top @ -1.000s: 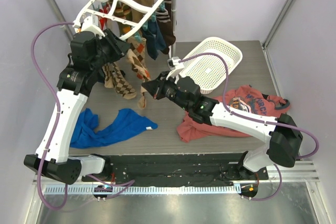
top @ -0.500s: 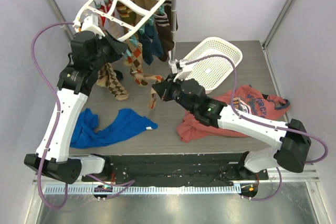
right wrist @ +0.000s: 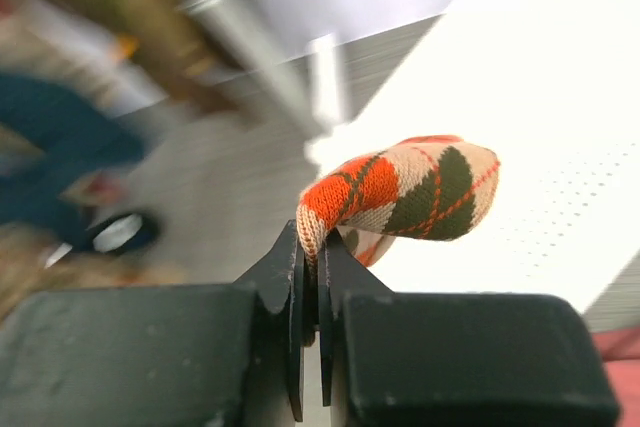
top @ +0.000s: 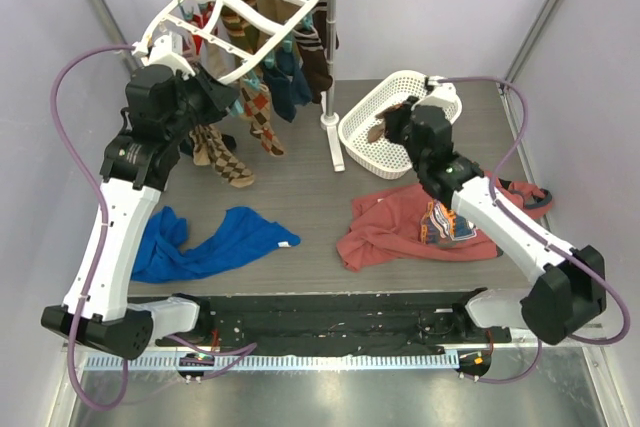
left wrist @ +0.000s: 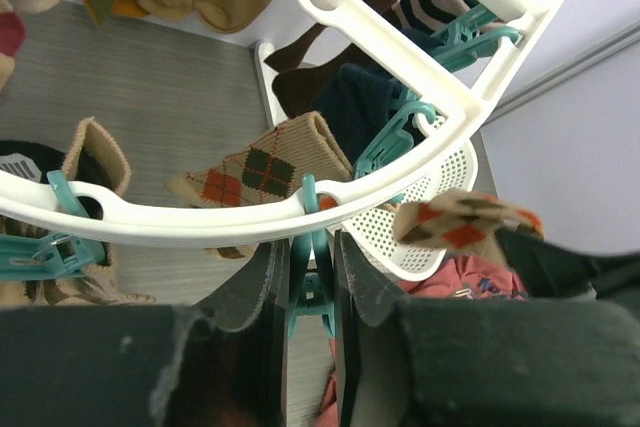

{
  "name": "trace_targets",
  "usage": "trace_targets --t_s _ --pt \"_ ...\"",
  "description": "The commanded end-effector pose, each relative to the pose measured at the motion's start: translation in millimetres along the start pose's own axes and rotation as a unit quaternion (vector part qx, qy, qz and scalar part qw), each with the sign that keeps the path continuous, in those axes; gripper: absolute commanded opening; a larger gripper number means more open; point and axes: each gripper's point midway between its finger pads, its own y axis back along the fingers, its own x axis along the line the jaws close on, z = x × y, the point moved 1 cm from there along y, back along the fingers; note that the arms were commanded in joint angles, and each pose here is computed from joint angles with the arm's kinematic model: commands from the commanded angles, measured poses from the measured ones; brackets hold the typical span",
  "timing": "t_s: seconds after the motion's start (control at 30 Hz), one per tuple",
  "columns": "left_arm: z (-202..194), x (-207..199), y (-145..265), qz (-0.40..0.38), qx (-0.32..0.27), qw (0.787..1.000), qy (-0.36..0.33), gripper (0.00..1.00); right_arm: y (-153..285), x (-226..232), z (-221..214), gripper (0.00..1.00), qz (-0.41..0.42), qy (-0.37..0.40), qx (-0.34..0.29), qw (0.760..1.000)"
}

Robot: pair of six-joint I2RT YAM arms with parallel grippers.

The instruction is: Remove the socks clipped to the hanger

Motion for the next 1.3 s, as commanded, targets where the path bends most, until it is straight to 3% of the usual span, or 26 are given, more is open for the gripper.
trace_targets --t_s 0.0,0.13,0.17,0.2,0.23,0.33,0.37,0.5,0.63,0.7,0.83,0.9,1.1,1.27 --pt "-2 5 17 0.004 -0.003 1.000 -0.018 0.21 -39 -37 12 0.08 -0.030 0.005 0.008 0.999" --pt "-1 9 20 0.013 -0.004 1.000 -0.026 0.32 -77 -65 8 0.11 -0.060 0.003 0.030 0.998" --pt "-2 10 20 0.014 -0.003 0.999 -0.029 0.41 -84 -69 3 0.15 -0.063 0.003 0.037 0.997" --pt "-3 10 21 0.015 -0.001 0.999 -0.030 0.45 -89 -79 -3 0.20 -0.076 0.004 0.051 0.996" --pt "-4 16 21 0.030 -0.002 0.999 -0.030 0.48 -99 -84 -12 0.34 -0.082 0.006 0.065 0.994" --pt "-5 19 27 0.037 0.000 0.999 -0.033 0.59 -106 -82 -18 0.52 -0.087 0.019 0.106 0.990" --pt "-6 19 29 0.038 0.000 0.999 -0.033 0.61 -105 -77 -27 0.53 -0.072 0.017 0.135 0.988" --pt "-5 20 42 0.039 -0.009 0.999 -0.031 0.67 -95 -33 -12 0.68 0.017 0.005 0.119 0.993" --pt "-7 23 56 0.045 -0.014 0.999 -0.020 0.75 -69 25 -6 0.70 0.121 0.006 0.096 0.988" --pt "-11 24 59 0.044 -0.009 0.999 -0.019 0.77 -52 71 1 0.70 0.200 0.012 0.059 0.978" --pt "-26 32 65 0.052 0.008 0.998 -0.021 0.93 -28 110 -28 0.69 0.308 0.009 0.028 0.951" --pt "-32 33 71 0.050 0.015 0.998 -0.018 0.96 -17 135 -29 0.69 0.356 0.002 0.002 0.934" --pt "-58 42 84 0.043 0.034 0.998 -0.008 0.99 -20 185 -66 0.68 0.416 0.017 0.022 0.909" --pt "-72 39 97 0.021 0.046 0.999 -0.008 0.99 -40 199 -102 0.68 0.418 0.023 0.037 0.907"
